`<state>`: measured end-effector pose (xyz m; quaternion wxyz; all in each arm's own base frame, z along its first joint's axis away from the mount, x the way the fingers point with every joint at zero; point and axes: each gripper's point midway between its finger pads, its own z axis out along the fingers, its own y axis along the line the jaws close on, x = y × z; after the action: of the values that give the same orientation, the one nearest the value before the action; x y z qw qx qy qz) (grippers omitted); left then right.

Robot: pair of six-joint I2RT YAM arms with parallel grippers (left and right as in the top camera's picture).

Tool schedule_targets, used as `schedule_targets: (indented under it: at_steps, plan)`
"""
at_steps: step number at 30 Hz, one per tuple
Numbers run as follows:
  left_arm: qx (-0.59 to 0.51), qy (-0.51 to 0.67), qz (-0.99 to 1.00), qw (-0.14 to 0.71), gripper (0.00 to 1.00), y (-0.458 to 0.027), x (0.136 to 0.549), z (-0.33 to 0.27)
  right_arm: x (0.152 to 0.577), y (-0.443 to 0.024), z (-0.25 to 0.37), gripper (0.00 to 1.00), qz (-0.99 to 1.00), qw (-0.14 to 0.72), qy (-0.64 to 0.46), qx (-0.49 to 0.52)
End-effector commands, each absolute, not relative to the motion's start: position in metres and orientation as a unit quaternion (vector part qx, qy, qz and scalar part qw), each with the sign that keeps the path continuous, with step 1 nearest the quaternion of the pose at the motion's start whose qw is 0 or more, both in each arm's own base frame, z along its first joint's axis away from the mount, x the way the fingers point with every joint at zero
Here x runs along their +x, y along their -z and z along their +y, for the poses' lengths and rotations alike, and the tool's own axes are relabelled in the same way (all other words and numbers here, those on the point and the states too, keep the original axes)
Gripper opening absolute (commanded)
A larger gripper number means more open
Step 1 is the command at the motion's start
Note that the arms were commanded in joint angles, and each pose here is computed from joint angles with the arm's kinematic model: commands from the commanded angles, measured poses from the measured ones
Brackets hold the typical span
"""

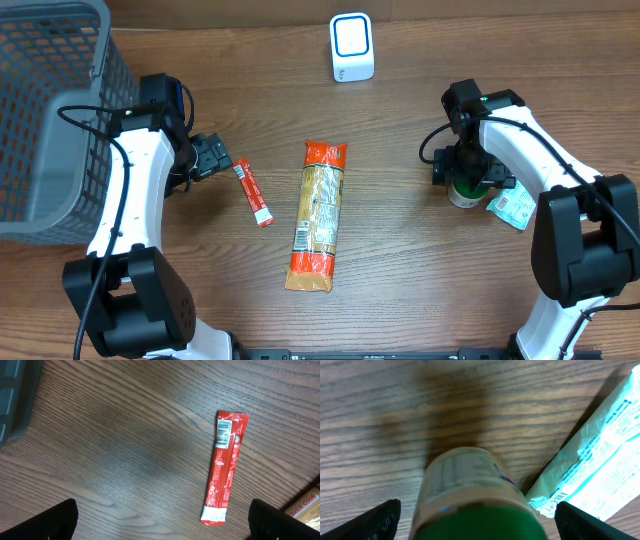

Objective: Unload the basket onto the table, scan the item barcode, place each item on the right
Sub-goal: 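Carry the jar to the right side and lower it, then move the right gripper left over the spaghetti package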

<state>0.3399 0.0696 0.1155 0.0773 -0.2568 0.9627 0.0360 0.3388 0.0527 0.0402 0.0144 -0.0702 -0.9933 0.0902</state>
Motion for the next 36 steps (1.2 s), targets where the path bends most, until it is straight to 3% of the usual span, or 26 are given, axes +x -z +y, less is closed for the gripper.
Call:
schedule_targets:
  at_steps: [1, 11, 15, 21, 36]
  plan:
    - [-0.252, -0.038, 0.963, 0.089, 1.00, -0.122, 0.343, 0.070, 0.342, -0.055, 0.051, 1.00, -0.993, -0.005, -0.088, -0.076]
    - [-0.252, -0.038, 0.963, 0.089, 1.00, -0.122, 0.343, 0.070, 0.364, -0.161, 0.065, 1.00, -0.988, -0.121, -0.027, -0.090]
    - [-0.252, -0.038, 0.963, 0.089, 1.00, -0.122, 0.343, 0.070, 0.360, -0.184, 0.083, 1.00, -0.987, -0.136, 0.032, -0.080]
    - [-0.252, -0.038, 0.963, 0.089, 1.00, -0.122, 0.343, 0.070, 0.347, -0.186, 0.141, 1.00, -0.979, -0.092, 0.178, -0.048]
    - [-0.252, -0.038, 0.963, 0.089, 1.00, -0.122, 0.343, 0.070, 0.312, -0.135, 0.241, 1.00, -0.971, -0.096, 0.207, 0.076]
